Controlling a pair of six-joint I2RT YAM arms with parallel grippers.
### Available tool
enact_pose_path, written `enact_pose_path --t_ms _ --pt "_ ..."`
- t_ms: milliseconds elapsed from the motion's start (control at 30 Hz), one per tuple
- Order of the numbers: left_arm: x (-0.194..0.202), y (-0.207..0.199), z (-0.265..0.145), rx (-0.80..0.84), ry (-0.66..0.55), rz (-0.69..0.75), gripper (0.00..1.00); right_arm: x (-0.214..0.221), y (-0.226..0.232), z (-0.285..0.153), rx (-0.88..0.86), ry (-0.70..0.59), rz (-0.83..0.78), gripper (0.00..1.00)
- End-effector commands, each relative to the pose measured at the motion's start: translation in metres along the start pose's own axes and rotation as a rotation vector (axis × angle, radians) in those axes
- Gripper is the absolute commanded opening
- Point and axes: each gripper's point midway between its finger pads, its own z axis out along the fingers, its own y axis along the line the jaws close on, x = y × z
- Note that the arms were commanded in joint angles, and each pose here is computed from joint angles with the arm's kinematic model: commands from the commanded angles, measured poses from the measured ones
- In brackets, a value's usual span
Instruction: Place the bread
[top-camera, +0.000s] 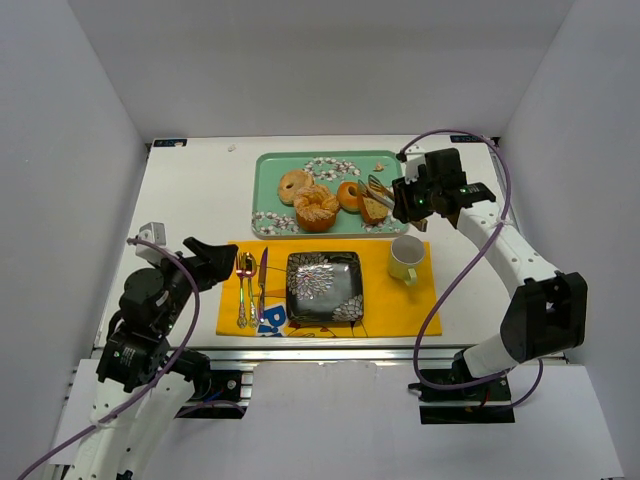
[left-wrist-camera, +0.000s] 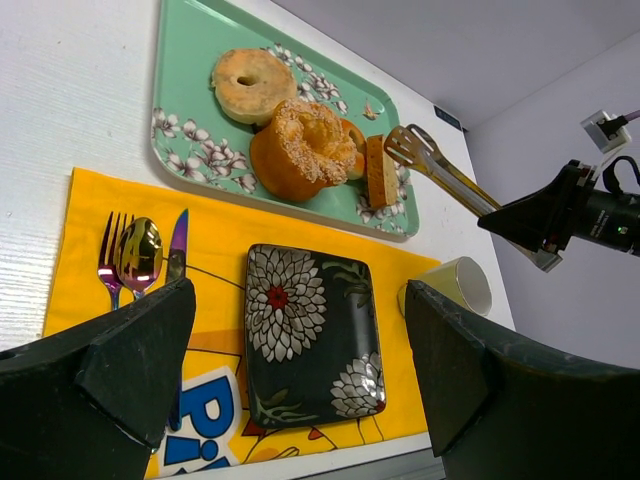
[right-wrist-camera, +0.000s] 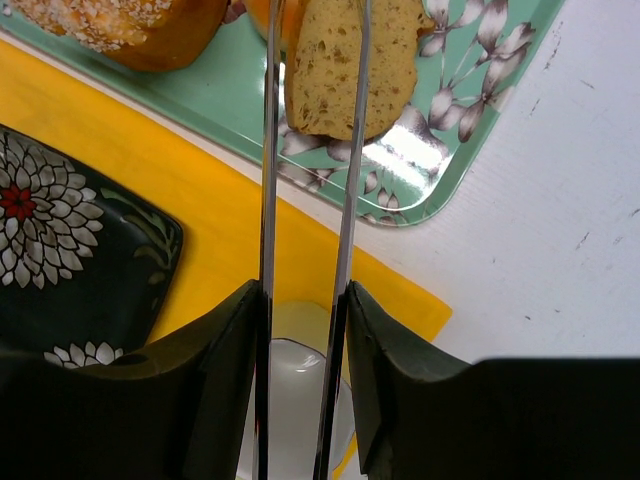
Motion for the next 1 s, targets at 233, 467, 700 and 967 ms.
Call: enact_pose_path --t_ms 233,467,700,967 --pt "0.006 0.011 -0.003 -0.040 0.002 -0.011 0.94 -0.001 -0.001 0.011 0.006 -0.001 0.047 0.42" --pt "0.007 0.012 -0.002 -0.040 0.002 -0.011 0.94 0.005 0.003 0.017 -0.020 0.022 0.077 0.40" --pt "0.007 0.012 -0.001 -0.040 0.002 -0.014 0.94 0.011 0.004 0.024 -0.026 0.047 0.108 0.37" --pt "0.006 0.012 -0.001 -0.037 -0.004 -0.016 0.94 0.000 0.014 0.017 -0.083 0.026 0.094 0.11"
